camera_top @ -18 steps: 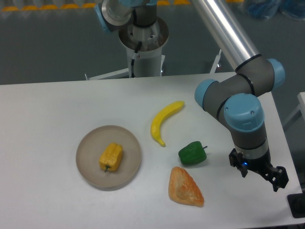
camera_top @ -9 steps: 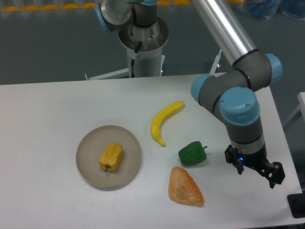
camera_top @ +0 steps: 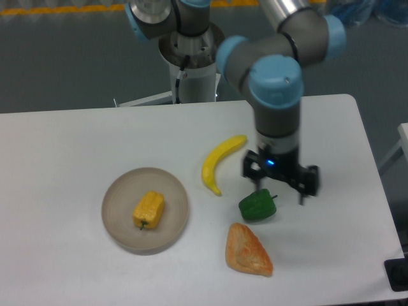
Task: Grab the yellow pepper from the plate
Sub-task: 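Move the open gripper over the plate above the yellow pepper, then lower the gripper onto the yellow pepper and close on it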
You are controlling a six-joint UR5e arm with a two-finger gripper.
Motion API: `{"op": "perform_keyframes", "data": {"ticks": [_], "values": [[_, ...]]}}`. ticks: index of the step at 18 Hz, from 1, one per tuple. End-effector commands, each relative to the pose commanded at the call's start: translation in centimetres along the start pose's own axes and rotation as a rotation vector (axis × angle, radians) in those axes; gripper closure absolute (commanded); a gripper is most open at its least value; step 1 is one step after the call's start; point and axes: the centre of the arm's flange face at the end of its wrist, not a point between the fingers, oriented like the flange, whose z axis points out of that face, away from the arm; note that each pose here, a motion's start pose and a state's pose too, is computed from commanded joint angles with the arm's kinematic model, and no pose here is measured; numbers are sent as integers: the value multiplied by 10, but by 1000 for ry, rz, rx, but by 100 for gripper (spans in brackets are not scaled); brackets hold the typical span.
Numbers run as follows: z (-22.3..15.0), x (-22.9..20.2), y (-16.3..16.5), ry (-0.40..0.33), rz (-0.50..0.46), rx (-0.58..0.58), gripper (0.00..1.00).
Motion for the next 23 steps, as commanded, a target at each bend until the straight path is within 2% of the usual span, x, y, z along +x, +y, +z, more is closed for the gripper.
{"op": "perform_keyframes", "data": {"ticks": [1, 3, 5, 7, 10, 12, 17, 19, 23], "values": [[1, 28, -2, 38, -26, 16, 0], [9, 55, -1, 94, -74, 25, 0], [31, 84, -1, 124, -55, 7, 0], [52, 113, -8, 137, -85, 31, 0], [83, 135, -14, 124, -83, 63, 0], [98, 150, -17, 134, -67, 48, 0], [129, 158, -22, 133, -50, 4, 0], [137, 171, -25, 111, -24, -22, 0], [138, 179, -24, 113, -12, -23, 0]]}}
